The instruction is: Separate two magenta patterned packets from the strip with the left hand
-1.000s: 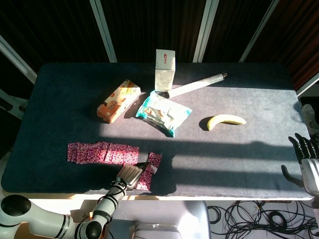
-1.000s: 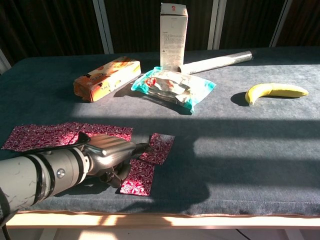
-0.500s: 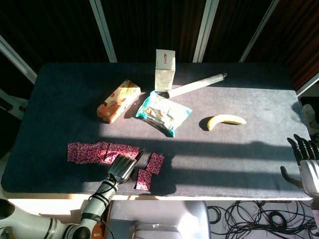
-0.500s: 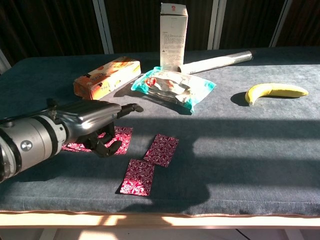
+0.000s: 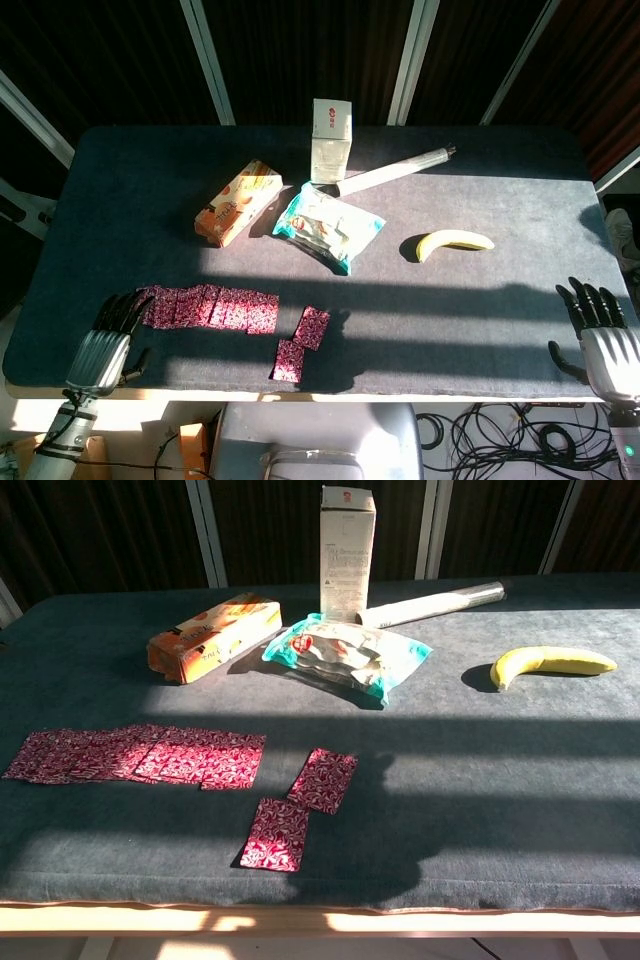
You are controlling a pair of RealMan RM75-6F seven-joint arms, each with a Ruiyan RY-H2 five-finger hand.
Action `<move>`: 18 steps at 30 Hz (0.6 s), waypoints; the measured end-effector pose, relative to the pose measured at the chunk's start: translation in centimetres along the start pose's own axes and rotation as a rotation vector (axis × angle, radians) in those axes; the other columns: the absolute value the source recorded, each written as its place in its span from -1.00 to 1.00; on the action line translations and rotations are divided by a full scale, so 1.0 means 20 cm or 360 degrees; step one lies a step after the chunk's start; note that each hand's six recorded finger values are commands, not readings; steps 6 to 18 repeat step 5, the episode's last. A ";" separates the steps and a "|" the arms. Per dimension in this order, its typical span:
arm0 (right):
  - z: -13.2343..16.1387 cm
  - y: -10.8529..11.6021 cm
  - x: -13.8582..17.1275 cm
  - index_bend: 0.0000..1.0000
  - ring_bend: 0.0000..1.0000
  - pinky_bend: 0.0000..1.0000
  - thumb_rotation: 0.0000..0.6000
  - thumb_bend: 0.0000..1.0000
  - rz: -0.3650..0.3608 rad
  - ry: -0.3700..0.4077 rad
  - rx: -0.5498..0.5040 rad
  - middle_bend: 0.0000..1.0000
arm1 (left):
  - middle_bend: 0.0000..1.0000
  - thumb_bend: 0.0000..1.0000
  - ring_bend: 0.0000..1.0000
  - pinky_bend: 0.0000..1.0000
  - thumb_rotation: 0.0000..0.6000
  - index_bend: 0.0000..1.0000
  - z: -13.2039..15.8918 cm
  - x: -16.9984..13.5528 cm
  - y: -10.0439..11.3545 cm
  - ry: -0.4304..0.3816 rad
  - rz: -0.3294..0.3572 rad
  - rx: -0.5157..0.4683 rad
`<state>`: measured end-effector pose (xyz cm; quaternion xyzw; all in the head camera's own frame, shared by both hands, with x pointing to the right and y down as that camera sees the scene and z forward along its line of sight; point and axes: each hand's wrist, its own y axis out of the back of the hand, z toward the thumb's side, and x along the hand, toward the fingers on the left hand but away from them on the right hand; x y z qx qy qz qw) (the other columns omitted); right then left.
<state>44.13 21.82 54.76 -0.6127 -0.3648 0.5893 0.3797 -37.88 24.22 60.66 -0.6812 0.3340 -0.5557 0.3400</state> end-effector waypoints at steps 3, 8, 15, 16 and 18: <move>0.02 -0.02 0.00 -1.00 -1.00 -0.97 1.00 -0.38 0.0011 0.0012 0.0012 -1.00 | -1.00 -0.16 -1.00 -1.00 1.00 -1.00 -0.12 -0.12 0.02 0.0024 0.0080 -0.0003; 0.03 -0.02 0.00 -1.00 -1.00 -0.97 1.00 -0.38 0.0016 0.0020 0.0019 -1.00 | -1.00 -0.17 -1.00 -1.00 1.00 -1.00 -0.16 -0.16 0.04 0.0002 0.0098 0.0041; 0.03 -0.02 0.00 -1.00 -1.00 -0.97 1.00 -0.38 0.0016 0.0020 0.0019 -1.00 | -1.00 -0.17 -1.00 -1.00 1.00 -1.00 -0.16 -0.16 0.04 0.0002 0.0098 0.0041; 0.03 -0.02 0.00 -1.00 -1.00 -0.97 1.00 -0.38 0.0016 0.0020 0.0019 -1.00 | -1.00 -0.17 -1.00 -1.00 1.00 -1.00 -0.16 -0.16 0.04 0.0002 0.0098 0.0041; 0.03 -0.02 0.00 -1.00 -1.00 -0.97 1.00 -0.38 0.0016 0.0020 0.0019 -1.00 | -1.00 -0.17 -1.00 -1.00 1.00 -1.00 -0.16 -0.16 0.04 0.0002 0.0098 0.0041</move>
